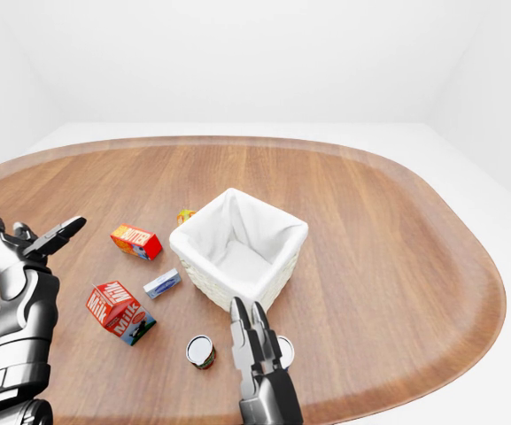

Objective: Pick up the alphabet soup, and put it in the basket.

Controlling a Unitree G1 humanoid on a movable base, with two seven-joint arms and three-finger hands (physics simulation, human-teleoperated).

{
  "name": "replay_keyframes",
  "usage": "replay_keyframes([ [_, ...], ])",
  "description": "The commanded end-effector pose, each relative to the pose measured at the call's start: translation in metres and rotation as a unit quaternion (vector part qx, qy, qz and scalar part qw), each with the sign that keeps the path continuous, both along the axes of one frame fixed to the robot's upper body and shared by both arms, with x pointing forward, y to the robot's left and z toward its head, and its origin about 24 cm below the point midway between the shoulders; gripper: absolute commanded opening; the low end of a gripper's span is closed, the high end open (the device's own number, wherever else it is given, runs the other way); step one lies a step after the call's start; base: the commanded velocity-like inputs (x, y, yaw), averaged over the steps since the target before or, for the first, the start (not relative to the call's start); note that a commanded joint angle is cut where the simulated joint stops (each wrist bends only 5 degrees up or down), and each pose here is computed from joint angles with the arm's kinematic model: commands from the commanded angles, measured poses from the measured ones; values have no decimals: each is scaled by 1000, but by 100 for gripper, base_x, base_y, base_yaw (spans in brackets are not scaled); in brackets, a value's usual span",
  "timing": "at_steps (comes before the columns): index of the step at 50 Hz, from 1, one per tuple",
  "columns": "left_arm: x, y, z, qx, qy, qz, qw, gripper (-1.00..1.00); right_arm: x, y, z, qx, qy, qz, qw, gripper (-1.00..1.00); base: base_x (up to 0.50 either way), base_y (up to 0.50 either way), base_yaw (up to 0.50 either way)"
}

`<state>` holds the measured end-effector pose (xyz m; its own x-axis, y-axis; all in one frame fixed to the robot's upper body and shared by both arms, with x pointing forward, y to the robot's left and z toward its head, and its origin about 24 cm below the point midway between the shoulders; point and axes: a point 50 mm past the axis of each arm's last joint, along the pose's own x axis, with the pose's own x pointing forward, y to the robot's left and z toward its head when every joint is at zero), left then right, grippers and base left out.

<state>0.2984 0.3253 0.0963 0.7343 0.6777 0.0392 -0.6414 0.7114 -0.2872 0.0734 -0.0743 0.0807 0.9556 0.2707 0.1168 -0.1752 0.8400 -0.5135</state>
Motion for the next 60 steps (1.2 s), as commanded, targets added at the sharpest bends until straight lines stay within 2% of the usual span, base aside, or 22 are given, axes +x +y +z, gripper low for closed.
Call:
replay_keyframes([
  [1,0,0,-2,-1,3,-2,1000,100,3,-9,-13,2,40,-34,999,100,0,0,0],
  [13,0,0,-2,-1,3,-2,1000,100,4,-12,-15,3,46,-44,998,100,0,0,0],
  [14,-1,0,0,1,-1,-1,1000,100,7,-25,-34,-33,73,-80,994,100,0,0,0],
  [17,-1,0,1,2,-2,0,1000,100,7,-26,-37,-38,76,-85,993,100,0,0,0],
  [18,1,-1,-2,-1,4,-2,1000,100,5,-36,-42,-49,92,-106,989,100,0,0,0],
  [28,2,-1,-3,-1,7,-3,1000,100,-1,-55,-51,-83,114,-148,979,100,0,0,0],
  [38,1,-1,-2,1,5,-2,1000,100,-3,-84,-65,-136,134,-212,958,100,0,0,0],
  [43,2,-1,-6,-3,13,-4,1000,100,4,-93,-72,-175,117,-235,949,100,0,0,0],
  [51,1,-1,-2,1,6,-3,1000,100,18,-97,-61,-223,57,-258,938,100,0,0,0],
  [54,1,-1,-2,1,5,-3,1000,100,18,-97,-61,-229,55,-263,935,100,0,0,0],
  [55,0,-1,-1,2,2,-2,1000,100,24,-101,-60,-227,45,-270,934,100,0,0,0],
  [60,1,-1,-4,-1,9,-4,1000,100,29,-107,-63,-250,38,-298,920,100,0,0,0],
])
